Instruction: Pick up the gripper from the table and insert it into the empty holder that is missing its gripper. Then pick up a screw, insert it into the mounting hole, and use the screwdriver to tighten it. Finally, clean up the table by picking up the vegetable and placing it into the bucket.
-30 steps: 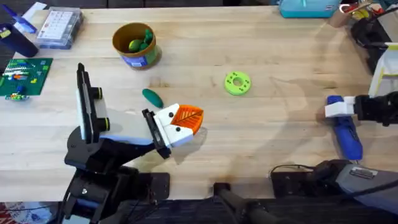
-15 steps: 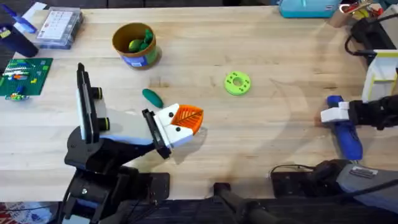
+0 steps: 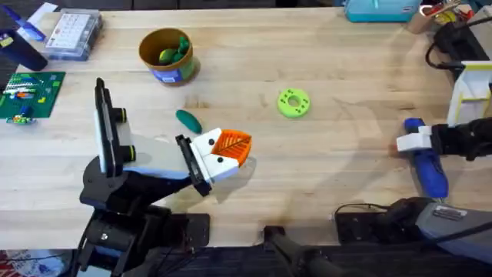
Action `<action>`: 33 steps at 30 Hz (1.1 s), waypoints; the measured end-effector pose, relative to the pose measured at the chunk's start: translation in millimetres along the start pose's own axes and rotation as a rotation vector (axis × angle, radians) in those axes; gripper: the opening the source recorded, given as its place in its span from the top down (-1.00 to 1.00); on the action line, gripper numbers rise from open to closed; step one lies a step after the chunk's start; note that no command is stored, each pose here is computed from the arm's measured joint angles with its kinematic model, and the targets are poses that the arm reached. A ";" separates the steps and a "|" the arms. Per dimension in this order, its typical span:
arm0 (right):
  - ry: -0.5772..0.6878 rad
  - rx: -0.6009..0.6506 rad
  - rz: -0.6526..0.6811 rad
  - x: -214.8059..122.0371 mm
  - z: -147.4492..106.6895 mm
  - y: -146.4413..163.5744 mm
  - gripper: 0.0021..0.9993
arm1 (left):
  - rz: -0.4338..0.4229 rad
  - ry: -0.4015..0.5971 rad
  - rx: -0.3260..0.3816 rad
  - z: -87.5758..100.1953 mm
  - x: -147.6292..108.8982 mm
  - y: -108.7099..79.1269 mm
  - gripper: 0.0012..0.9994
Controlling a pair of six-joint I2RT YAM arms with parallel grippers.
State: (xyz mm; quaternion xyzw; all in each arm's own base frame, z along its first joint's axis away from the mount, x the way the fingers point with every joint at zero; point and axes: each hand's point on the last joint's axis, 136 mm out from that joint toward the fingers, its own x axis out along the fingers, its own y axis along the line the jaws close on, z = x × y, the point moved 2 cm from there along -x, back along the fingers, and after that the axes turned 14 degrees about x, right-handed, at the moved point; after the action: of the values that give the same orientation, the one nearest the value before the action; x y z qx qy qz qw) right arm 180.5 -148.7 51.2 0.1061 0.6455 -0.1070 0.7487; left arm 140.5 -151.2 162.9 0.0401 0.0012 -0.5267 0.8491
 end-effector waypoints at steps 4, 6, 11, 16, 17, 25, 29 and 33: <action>-0.002 -0.001 -0.001 -0.3 -0.1 0.1 -0.99 | 0.000 0.000 0.000 0.0 0.0 0.0 0.97; -0.006 -0.003 -0.002 -0.6 -0.4 0.4 -0.99 | 0.000 0.000 0.000 0.0 0.0 0.0 0.98; -0.032 -0.020 -0.008 -1.7 1.7 0.5 -0.99 | 0.000 0.000 0.000 0.0 0.0 0.0 0.98; -0.051 -0.028 -0.017 -3.2 4.6 -0.7 -0.99 | 0.000 0.000 0.000 0.0 0.0 0.0 0.98; -0.052 -0.028 -0.018 -3.1 4.8 -0.8 -0.99 | 0.000 0.000 0.000 0.0 0.0 0.0 0.98; -0.079 -0.038 0.015 -4.4 9.5 5.7 -0.99 | 0.000 0.000 0.000 0.0 0.0 0.0 0.98; -0.089 -0.044 0.028 -5.0 11.1 8.8 -1.00 | 0.000 0.000 0.000 0.0 0.0 0.0 0.98; -0.089 -0.056 0.029 -5.0 11.2 9.0 -0.99 | 0.000 0.000 0.000 0.0 0.0 0.0 0.98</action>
State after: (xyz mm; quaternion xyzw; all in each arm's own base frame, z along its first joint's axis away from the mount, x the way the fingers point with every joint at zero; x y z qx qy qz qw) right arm 193.0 -143.3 58.0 0.0893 0.6127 -0.0826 0.7809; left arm 140.5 -151.2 162.9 0.0402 0.0011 -0.5267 0.8491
